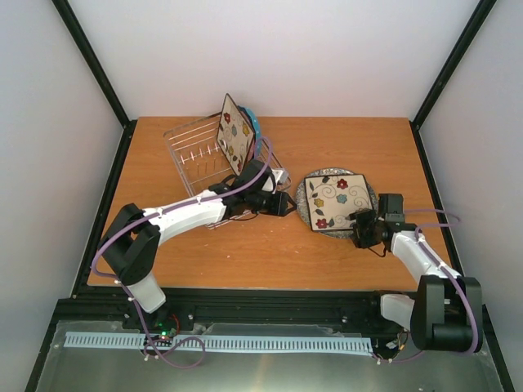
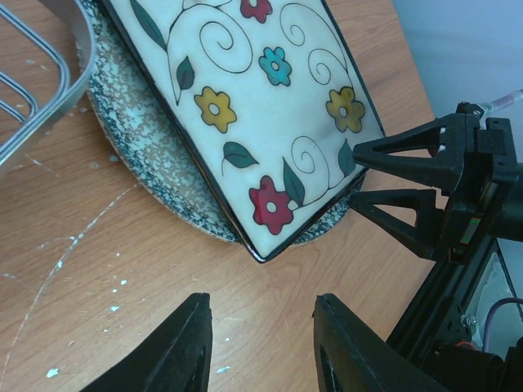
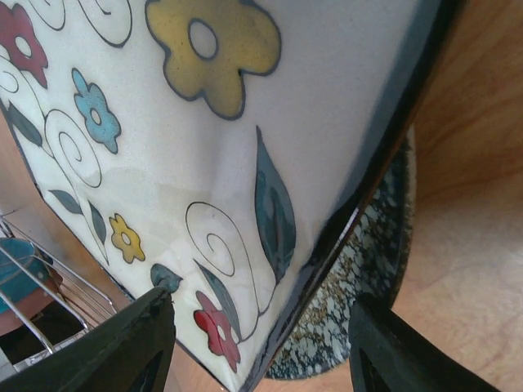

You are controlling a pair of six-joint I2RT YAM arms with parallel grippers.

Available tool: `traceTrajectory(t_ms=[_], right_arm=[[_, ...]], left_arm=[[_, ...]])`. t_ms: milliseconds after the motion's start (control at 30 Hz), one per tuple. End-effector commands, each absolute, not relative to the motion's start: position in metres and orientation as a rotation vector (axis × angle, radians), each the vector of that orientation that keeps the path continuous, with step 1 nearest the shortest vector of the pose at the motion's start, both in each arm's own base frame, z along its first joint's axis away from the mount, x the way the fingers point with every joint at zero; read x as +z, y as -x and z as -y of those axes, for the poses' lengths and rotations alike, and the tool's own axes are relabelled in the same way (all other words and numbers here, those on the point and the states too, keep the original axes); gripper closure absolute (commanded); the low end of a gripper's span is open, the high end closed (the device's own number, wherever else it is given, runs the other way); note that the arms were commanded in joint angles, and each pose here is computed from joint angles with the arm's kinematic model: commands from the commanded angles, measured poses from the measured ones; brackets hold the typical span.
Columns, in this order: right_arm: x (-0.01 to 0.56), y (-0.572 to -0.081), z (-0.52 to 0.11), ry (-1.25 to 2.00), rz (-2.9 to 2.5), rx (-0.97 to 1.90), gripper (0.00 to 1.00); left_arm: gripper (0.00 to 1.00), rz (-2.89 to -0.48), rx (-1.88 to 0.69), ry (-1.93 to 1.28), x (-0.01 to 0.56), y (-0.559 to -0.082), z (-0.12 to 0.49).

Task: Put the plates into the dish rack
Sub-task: Pick up the plate at the center of the board.

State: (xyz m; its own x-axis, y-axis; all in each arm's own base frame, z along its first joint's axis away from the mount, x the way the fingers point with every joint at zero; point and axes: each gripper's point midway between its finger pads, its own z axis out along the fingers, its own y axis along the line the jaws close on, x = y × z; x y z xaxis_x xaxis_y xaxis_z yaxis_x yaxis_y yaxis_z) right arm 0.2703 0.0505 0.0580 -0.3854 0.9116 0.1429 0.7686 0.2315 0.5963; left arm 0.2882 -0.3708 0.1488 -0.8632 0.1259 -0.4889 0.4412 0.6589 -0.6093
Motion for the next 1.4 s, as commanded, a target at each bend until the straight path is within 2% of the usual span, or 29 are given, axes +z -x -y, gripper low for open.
traceTrajectory(t_ms=[0,433,933,1367], right_arm=[[0.054,-0.281,-0.051,-1.568,-2.238,0.88,0.42],[0.027,-0.293,-0.05,-1.6,-2.211,0.889,0.41],[0.009,-0.278,-0.046,-1.67,-2.145,0.865,0.4],[0.021,-0.256,-0.04,-1.708,-2.067,0.855,0.28]], left_arm=[[0.65,-2.413,-1.059,-0.444,0.174,-0.299,0.368],[0.65,-2.42,-1.024,-0.411,0.173,-0.306,0.353],[0.66,-2.431,-0.995,-0.402,0.171,-0.309,0.343],[0.66,-2.416,-1.015,-0.391,0.176,-0.309,0.344]])
